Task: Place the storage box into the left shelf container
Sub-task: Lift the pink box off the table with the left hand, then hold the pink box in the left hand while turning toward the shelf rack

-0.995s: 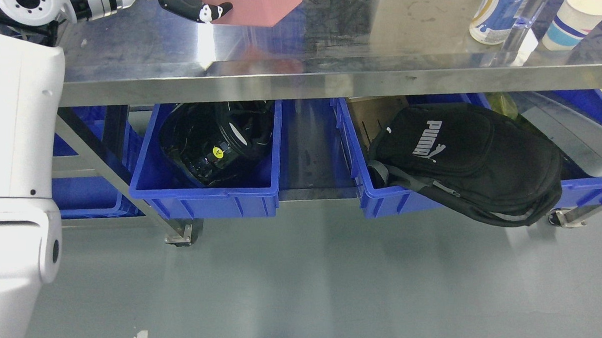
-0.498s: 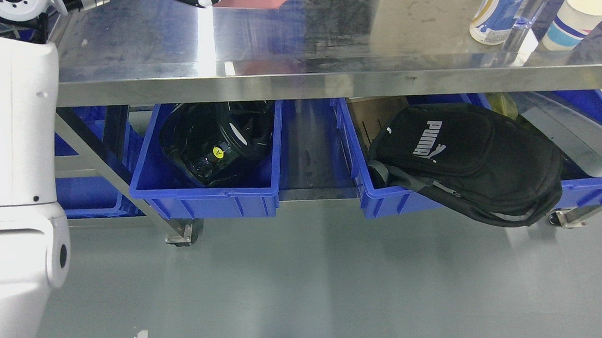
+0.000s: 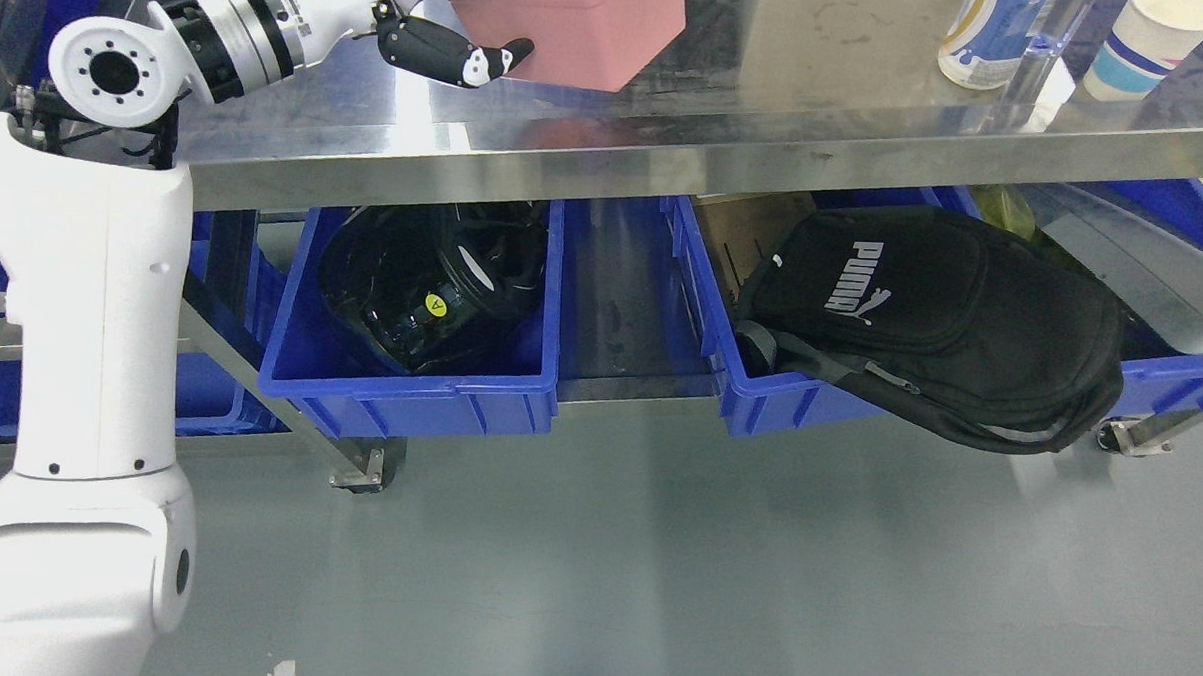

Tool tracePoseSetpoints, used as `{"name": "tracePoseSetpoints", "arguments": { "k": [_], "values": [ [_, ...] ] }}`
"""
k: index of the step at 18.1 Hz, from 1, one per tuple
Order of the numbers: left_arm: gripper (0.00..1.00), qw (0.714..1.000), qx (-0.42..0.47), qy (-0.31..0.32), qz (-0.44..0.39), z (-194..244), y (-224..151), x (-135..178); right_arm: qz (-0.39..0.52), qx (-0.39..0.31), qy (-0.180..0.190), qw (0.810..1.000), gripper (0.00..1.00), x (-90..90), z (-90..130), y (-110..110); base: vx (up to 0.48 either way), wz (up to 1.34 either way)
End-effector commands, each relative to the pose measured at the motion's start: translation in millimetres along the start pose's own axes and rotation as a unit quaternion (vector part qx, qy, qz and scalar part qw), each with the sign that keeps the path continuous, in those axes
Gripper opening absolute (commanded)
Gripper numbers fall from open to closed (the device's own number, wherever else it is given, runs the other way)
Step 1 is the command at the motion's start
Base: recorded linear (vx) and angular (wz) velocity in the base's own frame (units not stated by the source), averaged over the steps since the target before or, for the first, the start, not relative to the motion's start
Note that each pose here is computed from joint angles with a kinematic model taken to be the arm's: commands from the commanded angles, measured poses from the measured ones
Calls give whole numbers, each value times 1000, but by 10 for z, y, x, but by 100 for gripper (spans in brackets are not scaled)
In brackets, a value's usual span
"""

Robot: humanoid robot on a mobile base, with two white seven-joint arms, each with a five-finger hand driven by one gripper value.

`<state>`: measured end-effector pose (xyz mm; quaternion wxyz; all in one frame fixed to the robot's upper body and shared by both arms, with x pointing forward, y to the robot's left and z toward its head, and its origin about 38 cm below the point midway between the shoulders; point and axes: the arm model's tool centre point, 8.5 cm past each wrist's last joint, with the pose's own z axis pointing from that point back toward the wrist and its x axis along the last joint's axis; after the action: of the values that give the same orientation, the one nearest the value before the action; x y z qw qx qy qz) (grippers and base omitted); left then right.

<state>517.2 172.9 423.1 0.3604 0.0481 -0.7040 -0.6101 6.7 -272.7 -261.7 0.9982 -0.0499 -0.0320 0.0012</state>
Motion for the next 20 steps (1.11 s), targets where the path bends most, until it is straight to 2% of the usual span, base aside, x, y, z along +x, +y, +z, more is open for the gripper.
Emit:
{"name": "tracePoseSetpoints", "arguments": {
  "k": [1,9,16,20],
  "values": [
    [1,998,5,-58,-36,-113,-209,465,-2,-9,-12,1000,100,101,-7,-113,0,0],
    [1,996,-14,-79,-33,-259,-446,586,-2,-9,-12,1000,100,101,-7,-114,0,0],
    [1,995,-15,-90,-31,-324,-476,660,-2,-9,-12,1000,100,101,-7,-113,1,30],
    [1,995,-16,-94,-30,-341,-496,675,-2,-9,-12,1000,100,101,-7,-113,-46,822]
  ]
}}
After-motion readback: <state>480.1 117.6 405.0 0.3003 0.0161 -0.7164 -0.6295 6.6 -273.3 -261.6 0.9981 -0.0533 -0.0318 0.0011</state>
